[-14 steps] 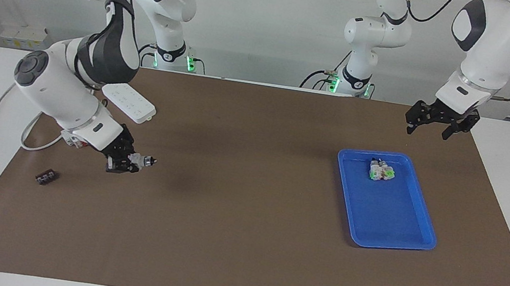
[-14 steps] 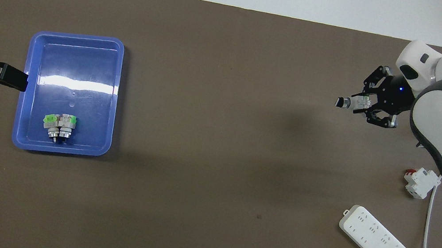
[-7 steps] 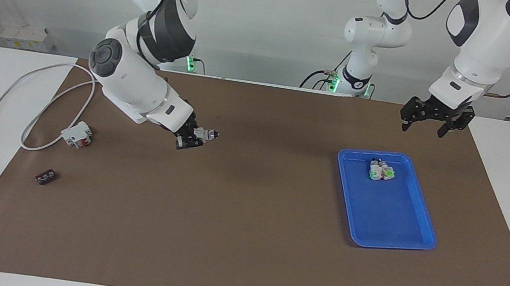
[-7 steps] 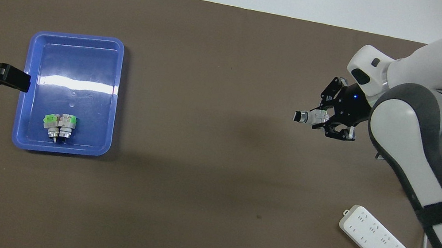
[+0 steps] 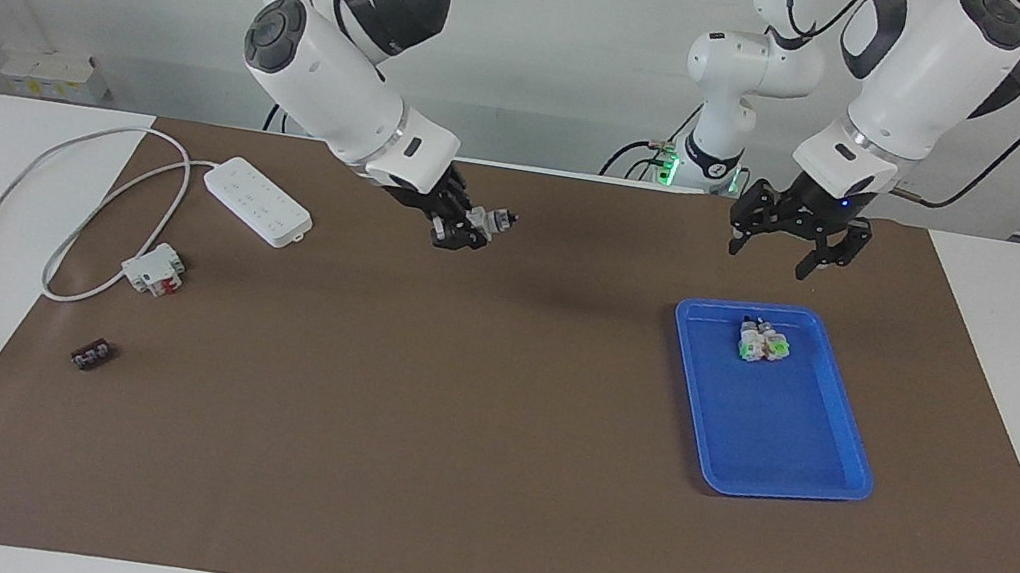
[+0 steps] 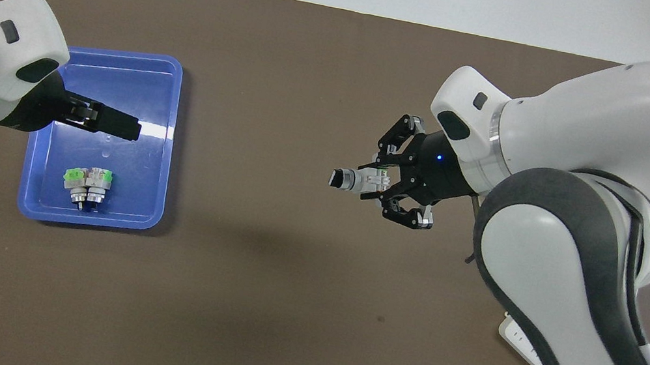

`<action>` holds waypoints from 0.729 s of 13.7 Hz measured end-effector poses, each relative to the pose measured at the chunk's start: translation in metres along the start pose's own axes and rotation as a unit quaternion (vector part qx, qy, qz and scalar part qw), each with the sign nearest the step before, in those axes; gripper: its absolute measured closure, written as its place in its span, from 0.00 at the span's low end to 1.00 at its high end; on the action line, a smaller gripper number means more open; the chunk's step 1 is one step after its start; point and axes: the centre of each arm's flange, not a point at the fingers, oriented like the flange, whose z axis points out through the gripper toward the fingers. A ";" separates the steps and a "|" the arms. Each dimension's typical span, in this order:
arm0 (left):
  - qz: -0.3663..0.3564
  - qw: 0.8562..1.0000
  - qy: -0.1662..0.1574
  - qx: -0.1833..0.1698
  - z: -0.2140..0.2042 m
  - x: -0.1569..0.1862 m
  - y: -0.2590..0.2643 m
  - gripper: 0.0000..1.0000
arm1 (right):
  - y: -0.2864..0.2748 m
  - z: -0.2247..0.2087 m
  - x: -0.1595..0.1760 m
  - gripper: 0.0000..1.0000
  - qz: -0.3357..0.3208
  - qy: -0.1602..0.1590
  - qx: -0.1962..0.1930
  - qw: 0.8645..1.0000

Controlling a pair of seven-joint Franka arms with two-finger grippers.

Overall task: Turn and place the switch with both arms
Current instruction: 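Carry the switch toward center while the left gripper reaches toward it, then close the left gripper on the switch held by the right gripper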

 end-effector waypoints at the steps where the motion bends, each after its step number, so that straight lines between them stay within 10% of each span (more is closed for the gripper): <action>1: 0.000 1.000 0.011 -0.018 0.004 0.001 0.009 0.00 | -0.003 0.007 0.009 0.65 0.001 0.011 -0.013 1.000; 5: 0.031 0.994 0.037 -0.096 0.016 -0.002 0.049 0.06 | -0.014 0.035 0.035 0.65 0.010 0.045 -0.044 0.998; 10: 0.114 0.980 0.056 -0.155 0.013 -0.006 0.069 0.37 | -0.020 0.041 0.047 0.65 0.030 0.070 -0.039 0.996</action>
